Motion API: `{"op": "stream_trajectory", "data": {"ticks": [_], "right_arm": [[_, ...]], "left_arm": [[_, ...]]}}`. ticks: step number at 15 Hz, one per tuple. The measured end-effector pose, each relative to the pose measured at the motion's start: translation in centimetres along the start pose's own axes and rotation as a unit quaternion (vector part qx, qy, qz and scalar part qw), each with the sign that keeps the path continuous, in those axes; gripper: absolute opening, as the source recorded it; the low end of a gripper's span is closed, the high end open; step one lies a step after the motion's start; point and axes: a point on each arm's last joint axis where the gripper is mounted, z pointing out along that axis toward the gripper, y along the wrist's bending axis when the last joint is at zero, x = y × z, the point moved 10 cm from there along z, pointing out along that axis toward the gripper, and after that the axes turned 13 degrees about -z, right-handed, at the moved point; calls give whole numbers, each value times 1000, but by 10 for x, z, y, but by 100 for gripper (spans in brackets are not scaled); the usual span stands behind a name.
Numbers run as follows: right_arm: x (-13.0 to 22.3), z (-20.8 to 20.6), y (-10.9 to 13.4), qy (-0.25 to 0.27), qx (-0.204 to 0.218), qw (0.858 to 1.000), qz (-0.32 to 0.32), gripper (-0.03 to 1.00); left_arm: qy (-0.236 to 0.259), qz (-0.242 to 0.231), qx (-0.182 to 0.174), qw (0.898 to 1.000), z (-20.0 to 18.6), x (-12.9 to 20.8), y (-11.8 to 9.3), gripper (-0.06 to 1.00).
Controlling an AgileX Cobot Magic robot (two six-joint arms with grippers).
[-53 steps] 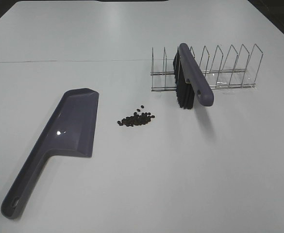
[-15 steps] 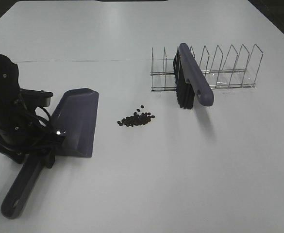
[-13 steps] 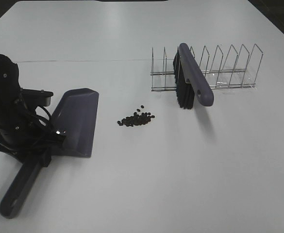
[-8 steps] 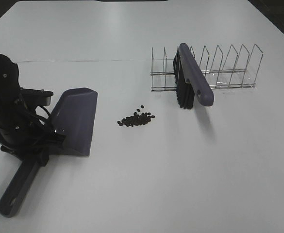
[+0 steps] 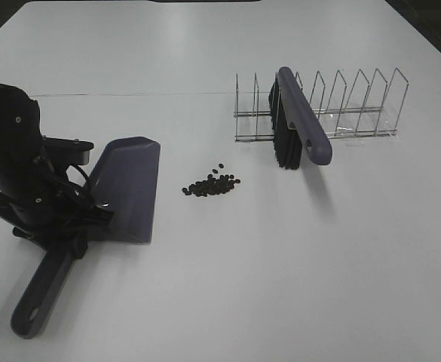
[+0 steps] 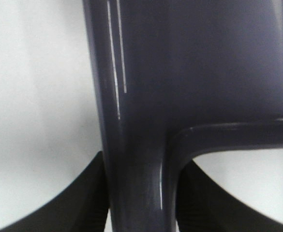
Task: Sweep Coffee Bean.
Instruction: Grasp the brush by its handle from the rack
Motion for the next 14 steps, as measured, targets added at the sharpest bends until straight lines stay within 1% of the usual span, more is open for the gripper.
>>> {"op": "stream_trajectory", "data": {"ticks": [2,3,6,9,10,11,12,13,14], "right_arm": [[3,0,-7,7,18,1000,5,98],[3,1,-7,10,18,1000,12,98],[4,5,-8,26,14,999,18,98],[3,10,-9,55,6,998,21,98],[-3,12,-11,75,-1,997,25,98],[-22,17,-16,125,-19,991,35,98],[-33,22,-20,157,-28,986,40,98],[-43,32,-24,202,-42,977,49,98],[-50,36,-27,213,-45,975,51,98]], "left_arm": [[0,1,0,1000,0,1,-2,35],[0,1,0,1000,0,1,-2,35],[-4,1,1,1000,0,0,-3,35],[-11,0,4,1000,0,-3,-4,35],[-12,-1,4,1000,0,-3,-4,35],[-12,-3,4,1000,0,-4,-4,35],[-12,-3,4,1000,0,-4,-4,35],[-12,-3,4,1000,0,-4,-4,35],[-12,-3,4,1000,0,-4,-4,35]]}}
